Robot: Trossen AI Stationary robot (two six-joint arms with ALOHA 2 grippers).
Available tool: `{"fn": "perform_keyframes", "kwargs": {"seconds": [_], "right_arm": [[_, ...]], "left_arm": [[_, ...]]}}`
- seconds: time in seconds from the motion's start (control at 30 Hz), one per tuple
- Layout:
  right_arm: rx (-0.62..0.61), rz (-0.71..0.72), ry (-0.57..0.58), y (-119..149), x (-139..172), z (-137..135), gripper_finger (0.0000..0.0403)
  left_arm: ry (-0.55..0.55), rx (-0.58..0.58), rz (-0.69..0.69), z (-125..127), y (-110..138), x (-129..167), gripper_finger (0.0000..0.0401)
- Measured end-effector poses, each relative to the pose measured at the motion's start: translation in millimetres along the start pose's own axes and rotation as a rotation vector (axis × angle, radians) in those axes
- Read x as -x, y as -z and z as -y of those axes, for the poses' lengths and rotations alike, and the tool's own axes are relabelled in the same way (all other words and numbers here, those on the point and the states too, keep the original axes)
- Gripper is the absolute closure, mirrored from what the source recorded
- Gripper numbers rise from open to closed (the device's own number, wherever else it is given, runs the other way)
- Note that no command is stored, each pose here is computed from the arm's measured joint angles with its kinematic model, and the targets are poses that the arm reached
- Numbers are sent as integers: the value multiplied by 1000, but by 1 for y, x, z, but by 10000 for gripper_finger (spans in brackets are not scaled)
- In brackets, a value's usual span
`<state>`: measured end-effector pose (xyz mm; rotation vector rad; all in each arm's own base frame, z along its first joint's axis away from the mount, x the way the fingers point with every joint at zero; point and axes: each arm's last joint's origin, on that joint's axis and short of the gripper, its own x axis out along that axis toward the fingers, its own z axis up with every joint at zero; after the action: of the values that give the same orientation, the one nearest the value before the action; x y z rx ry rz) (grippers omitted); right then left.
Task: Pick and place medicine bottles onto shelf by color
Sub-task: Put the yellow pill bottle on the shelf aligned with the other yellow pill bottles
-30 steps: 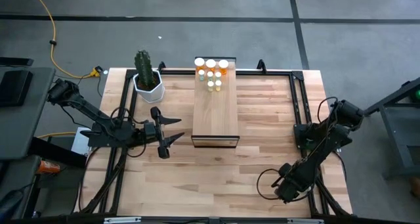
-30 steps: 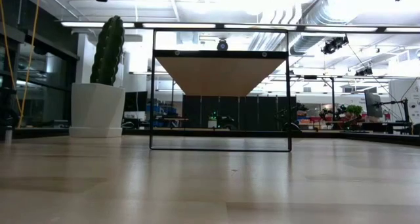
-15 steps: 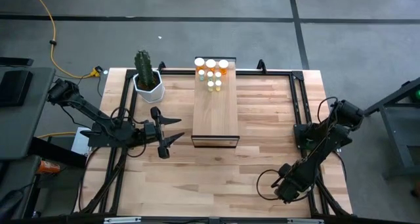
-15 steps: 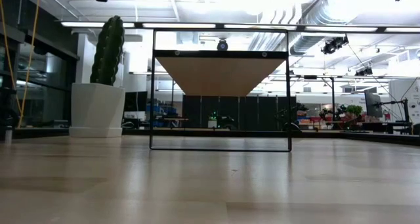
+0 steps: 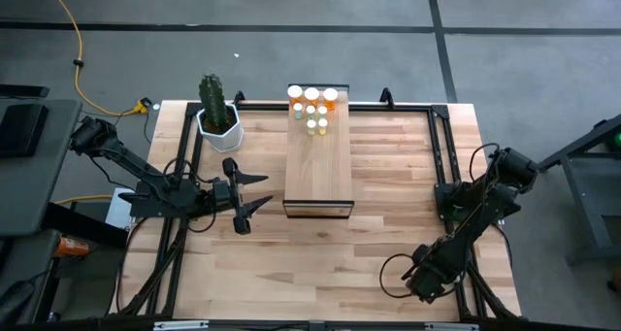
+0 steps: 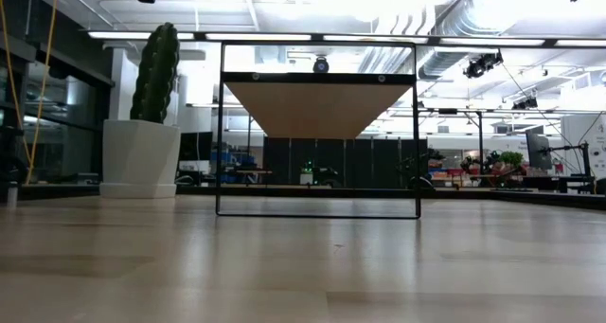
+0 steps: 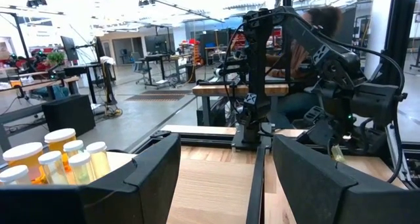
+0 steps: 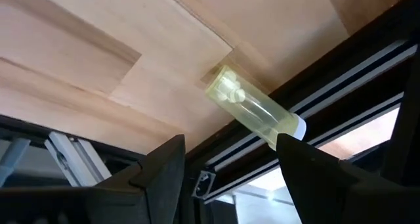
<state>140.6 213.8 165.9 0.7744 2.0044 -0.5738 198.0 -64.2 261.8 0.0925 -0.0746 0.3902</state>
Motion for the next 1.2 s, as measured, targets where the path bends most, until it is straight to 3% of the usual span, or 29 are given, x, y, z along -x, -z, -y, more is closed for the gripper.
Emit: {"fn": "perform_keyframes", "kwargs": {"seconds": [0.57, 0.87, 1.2], "right_arm": [[321, 5, 80, 21, -21, 4, 171], [344, 53, 144, 15, -23, 8, 171], [311, 7, 89, 12, -21, 2, 171]], "left_arm": [[0, 1, 0, 0, 0, 0, 172], [0, 1, 0, 0, 0, 0, 172], [0, 1, 0, 0, 0, 0, 172]]}}
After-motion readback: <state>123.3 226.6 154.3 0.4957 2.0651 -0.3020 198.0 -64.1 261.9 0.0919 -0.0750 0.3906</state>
